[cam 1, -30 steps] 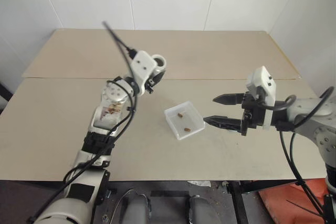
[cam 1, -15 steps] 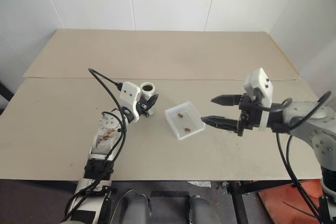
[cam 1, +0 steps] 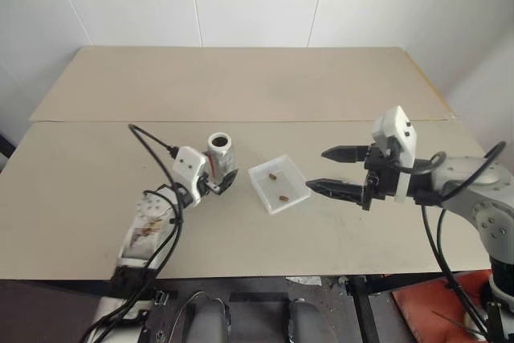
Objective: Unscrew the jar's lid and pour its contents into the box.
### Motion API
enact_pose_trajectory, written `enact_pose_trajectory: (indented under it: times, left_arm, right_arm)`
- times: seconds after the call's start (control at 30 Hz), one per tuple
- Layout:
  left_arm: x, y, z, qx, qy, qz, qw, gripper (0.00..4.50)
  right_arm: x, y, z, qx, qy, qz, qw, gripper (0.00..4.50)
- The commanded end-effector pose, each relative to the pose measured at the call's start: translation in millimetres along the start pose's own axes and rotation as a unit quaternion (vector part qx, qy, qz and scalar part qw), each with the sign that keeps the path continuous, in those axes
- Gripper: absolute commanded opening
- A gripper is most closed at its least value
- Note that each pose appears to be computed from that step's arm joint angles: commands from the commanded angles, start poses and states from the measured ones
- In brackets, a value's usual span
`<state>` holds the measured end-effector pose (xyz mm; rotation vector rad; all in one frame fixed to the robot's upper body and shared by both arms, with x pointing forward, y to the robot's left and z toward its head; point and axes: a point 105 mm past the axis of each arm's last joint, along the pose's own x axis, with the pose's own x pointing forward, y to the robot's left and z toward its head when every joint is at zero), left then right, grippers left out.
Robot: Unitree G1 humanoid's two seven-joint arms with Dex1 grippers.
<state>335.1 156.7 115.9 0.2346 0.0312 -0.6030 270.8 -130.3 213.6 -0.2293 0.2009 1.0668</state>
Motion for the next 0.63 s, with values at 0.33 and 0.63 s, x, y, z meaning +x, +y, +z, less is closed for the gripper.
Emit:
enact_pose_trajectory:
  times: [0.33, 0.63]
  left_arm:
    - [-148.4, 22.9, 77.4, 0.089, -0.016, -0.161, 0.983, 4.49]
    - [-175.2, 38.3, 86.5, 0.113, 0.007, -0.161, 0.98, 4.49]
  right_arm:
    - [-34.5, -1.1, -8.5, -0.018, -0.012, -0.04, 0.999, 4.5]
    - [-52.0, -12.9, -10.1, -0.04, 0.013, -0.038, 0.998, 4.5]
